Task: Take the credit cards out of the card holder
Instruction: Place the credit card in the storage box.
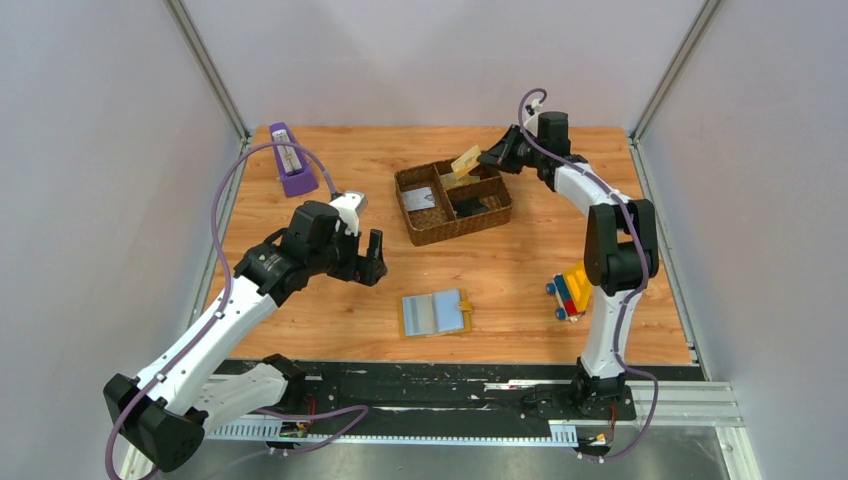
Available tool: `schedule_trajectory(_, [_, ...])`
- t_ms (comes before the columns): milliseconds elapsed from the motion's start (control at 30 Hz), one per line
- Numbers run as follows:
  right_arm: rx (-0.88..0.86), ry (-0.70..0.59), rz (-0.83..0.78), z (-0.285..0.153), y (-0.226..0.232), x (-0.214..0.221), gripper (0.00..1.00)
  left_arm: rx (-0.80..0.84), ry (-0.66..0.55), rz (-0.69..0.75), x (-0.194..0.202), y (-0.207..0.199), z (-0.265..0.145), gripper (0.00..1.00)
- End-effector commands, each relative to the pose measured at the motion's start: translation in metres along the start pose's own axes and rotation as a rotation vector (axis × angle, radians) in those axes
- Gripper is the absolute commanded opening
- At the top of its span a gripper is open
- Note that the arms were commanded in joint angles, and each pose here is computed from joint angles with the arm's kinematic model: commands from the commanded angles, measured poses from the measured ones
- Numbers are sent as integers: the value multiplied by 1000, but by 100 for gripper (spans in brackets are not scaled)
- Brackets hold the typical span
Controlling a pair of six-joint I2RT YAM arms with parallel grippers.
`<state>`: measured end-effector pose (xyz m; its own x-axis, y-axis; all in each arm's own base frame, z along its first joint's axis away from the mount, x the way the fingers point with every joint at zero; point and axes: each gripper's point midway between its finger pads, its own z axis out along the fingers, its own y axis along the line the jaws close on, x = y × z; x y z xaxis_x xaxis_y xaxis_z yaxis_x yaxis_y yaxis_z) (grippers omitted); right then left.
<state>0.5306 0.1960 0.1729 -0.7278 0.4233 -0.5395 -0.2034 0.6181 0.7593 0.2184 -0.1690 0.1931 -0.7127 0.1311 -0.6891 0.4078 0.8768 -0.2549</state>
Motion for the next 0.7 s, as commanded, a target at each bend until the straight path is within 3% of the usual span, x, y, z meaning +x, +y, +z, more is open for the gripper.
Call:
schedule_trajectory(0, [-9,7,-11,8,-4,-11,0,4,-49,37,-16,-3,-6,100])
schedule_trajectory(67, [-16,20,4,15,-7,-9,0,17,-96,41,-28,-6,-5,100])
schedule_trajectory(667, [-74,40,84,47,-26,-1,0,2,-44,36,-18,-3,-2,100])
